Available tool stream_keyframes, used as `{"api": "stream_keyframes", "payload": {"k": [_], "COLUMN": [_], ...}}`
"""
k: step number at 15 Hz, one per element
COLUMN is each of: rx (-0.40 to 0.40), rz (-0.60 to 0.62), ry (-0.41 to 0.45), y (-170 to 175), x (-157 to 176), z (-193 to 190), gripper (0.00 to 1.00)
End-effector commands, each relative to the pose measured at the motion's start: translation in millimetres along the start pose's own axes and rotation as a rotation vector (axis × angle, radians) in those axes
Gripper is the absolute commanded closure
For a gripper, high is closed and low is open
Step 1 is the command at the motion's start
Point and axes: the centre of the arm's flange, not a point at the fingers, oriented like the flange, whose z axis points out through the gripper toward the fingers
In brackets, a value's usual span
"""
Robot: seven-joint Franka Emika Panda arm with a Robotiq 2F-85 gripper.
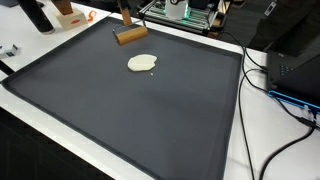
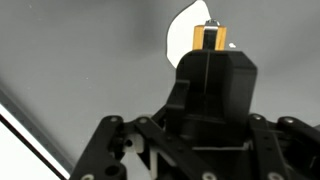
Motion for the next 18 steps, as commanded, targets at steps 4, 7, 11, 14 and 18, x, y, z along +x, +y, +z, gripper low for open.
{"api": "stream_keyframes", "payload": {"k": [4,7,11,14,18], "rx": [-0.193,-0.277,-0.287,-0.291,-0.292], "rz": [0.088,0.119,0.109,0.107,0.106], "ry": [0.022,0.035,0.039,0.035,0.034], "y": [-13,-19,-21,-23,-23], "x": [-9,-12,-12,-13,-13], "z": [-31,-31,-24,-22,-21], "gripper": [0.77,0.77,0.77,0.52,0.52]}}
